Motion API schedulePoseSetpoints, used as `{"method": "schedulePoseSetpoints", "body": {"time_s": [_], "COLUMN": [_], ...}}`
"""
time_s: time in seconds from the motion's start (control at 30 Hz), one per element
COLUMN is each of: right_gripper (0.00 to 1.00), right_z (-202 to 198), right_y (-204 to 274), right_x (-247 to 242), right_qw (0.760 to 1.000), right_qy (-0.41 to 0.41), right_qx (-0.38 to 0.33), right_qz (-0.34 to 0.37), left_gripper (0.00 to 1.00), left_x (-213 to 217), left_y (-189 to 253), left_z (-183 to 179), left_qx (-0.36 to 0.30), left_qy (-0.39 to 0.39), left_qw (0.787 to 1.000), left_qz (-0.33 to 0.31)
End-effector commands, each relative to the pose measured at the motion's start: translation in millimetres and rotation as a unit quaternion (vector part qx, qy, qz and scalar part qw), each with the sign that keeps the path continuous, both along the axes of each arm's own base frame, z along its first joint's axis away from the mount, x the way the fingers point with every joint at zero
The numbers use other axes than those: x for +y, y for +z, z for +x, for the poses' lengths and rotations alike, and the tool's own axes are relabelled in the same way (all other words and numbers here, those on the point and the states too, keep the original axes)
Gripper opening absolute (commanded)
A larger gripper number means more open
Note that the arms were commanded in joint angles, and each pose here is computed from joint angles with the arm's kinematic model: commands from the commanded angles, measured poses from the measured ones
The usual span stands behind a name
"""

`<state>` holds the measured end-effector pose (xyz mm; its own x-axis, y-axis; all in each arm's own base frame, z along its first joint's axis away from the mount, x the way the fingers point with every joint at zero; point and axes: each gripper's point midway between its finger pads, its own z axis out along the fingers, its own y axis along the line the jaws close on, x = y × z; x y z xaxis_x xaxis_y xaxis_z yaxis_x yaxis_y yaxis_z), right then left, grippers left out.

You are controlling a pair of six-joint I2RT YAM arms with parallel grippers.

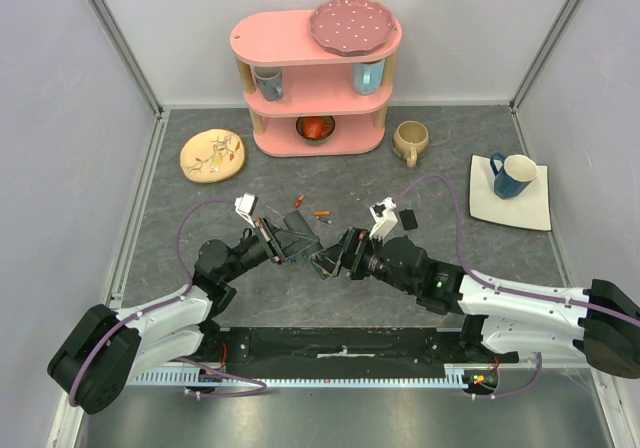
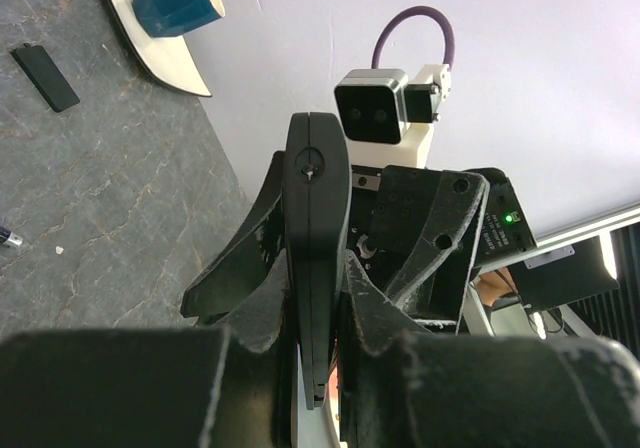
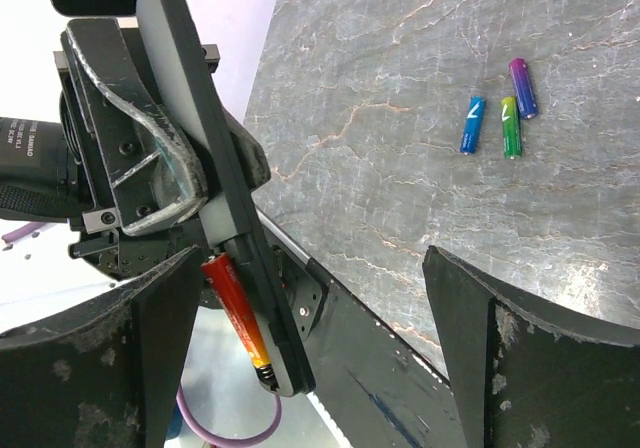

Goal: Load the batteries into the remote control

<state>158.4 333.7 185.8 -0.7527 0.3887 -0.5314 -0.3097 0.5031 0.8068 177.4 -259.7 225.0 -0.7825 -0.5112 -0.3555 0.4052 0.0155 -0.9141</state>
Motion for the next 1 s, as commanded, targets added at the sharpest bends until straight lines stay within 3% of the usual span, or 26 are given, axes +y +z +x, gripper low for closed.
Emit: {"method": "schedulePoseSetpoints", "body": {"time_s": [0.0, 0.4, 0.97], "right_gripper": [0.98, 0.98, 0.98], "right_z": [2.9, 11.3, 15.3], "right_y": [29.0, 44.3, 35.7], "right_x": [4.7, -23.4, -13.6], "right_qw": [0.999, 0.998, 0.999], "right_qy": [0.009, -0.038, -0.033], "right_qx": [-0.031, -0.054, -0.027], "right_qz": [0.009, 0.013, 0.032], "left_gripper": [0.02, 0.02, 0.02], "left_x": [-1.4, -0.8, 1.3], "left_y": [22.6, 26.5, 34.6], "left_z": [-1.2, -2.0, -5.0], "left_qx": [-0.037, -0.045, -0.058], "left_qy": [-0.004, -0.003, -0.004], "left_qw": [0.999, 0.999, 0.998], "left_qz": [-0.021, -0.024, -0.035]}}
